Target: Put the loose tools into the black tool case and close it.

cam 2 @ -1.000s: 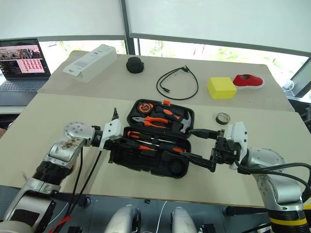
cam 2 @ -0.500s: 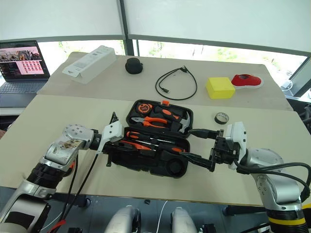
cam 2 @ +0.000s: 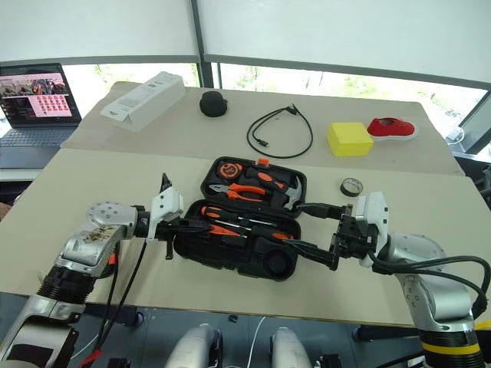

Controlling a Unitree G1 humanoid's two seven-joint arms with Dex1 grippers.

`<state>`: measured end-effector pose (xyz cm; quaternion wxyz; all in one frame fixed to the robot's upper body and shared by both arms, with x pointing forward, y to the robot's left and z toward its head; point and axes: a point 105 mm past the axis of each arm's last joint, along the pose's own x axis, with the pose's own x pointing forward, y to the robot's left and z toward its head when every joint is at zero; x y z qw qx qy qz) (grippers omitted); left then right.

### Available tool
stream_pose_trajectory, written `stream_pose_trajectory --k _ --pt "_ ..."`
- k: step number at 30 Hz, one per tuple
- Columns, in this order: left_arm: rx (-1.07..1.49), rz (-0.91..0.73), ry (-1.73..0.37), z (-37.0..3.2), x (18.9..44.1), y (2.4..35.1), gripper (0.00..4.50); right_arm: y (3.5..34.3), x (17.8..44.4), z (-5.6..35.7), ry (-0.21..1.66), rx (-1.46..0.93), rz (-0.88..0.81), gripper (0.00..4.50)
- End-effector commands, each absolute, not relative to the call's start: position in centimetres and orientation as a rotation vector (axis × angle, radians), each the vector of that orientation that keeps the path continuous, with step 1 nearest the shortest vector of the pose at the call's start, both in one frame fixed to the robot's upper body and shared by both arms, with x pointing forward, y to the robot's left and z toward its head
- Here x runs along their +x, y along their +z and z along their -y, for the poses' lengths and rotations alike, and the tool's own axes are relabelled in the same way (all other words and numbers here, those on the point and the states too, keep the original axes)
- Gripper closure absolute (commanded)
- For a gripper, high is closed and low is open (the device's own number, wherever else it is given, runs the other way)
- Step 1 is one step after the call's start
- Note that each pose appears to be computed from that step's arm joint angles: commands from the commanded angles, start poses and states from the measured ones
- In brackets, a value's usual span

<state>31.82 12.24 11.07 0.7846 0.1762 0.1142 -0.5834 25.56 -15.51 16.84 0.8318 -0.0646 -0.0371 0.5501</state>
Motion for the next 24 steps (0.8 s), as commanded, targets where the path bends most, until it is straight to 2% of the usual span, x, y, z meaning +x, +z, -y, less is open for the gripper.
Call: stream_pose_trajectory --k 1,5,11,14,17,20,21,24 --pt "0.405 -0.203 -1.248 -12.0 32.2 11.8 4.46 17.7 25.6 15.4 1.172 -0.160 0.124 0.00" --pt "0.410 -0.251 -1.219 -12.0 32.6 10.8 4.46 17.7 25.7 15.4 1.172 -0.161 0.125 0.00" --pt "0.456 -0.366 -1.253 -12.1 31.6 9.3 4.46 17.6 25.6 15.5 1.169 -0.161 0.125 0.00" --pt "0.411 -0.315 -1.229 -12.0 31.7 10.3 4.46 17.5 25.6 15.7 1.166 -0.166 0.123 0.00" --pt "0.365 -0.196 -1.189 -12.3 31.6 12.2 4.46 17.5 25.5 15.9 1.163 -0.181 0.140 0.00" --pt "0.279 -0.014 -1.058 -15.3 30.5 14.9 3.76 17.4 25.3 16.5 1.174 -0.241 0.170 0.00" --pt "0.252 0.025 -1.003 -16.7 29.9 15.5 3.36 17.3 25.3 16.7 1.180 -0.258 0.173 0.00" --pt "0.257 0.048 -0.807 -21.7 27.6 15.8 2.31 16.8 25.3 17.0 1.193 -0.304 0.196 0.00"
